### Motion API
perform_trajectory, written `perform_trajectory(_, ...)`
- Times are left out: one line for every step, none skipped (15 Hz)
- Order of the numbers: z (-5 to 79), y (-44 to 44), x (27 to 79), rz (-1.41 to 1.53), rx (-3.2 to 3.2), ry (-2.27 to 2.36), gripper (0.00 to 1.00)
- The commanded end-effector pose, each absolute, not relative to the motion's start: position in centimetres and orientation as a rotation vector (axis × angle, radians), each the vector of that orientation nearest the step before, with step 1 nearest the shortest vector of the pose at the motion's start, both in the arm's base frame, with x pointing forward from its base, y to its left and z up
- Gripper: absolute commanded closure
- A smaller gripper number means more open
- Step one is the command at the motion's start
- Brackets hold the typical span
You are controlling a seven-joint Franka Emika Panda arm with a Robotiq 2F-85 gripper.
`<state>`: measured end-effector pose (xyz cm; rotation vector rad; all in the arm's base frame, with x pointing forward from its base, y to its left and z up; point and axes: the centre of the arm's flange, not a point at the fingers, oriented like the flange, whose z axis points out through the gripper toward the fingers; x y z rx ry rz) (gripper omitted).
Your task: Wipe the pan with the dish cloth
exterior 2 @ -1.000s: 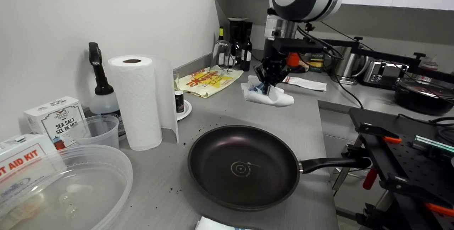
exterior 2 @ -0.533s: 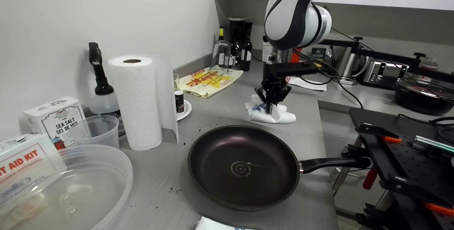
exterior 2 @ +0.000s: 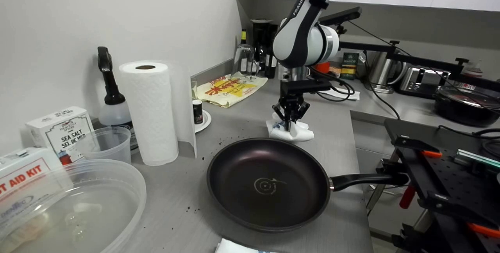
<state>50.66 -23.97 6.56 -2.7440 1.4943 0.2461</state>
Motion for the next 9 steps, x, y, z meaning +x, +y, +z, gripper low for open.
perform_trajectory(5.5,-26.1,52.7,0.275,-2.7,1.549,0.97)
perform_trajectory(5.3,-26.7,52.8,0.279,-2.692,1.562,0.97)
perform_trajectory(5.2,-27.3,52.9,0.279,-2.686,1.576,0.97)
perform_trajectory(5.0,-27.9,52.9,0.279,-2.68,1.593,0.97)
perform_trajectory(4.9,-28.5,52.9,0.276,-2.672,1.613,0.97)
perform_trajectory(4.8,-29.0,52.8,0.277,-2.661,1.632,0.97)
perform_trajectory(4.8,-29.4,52.6,0.276,-2.652,1.645,0.97)
perform_trajectory(4.7,-29.7,52.5,0.277,-2.648,1.653,0.97)
perform_trajectory(4.6,-29.9,52.4,0.28,-2.642,1.659,0.97)
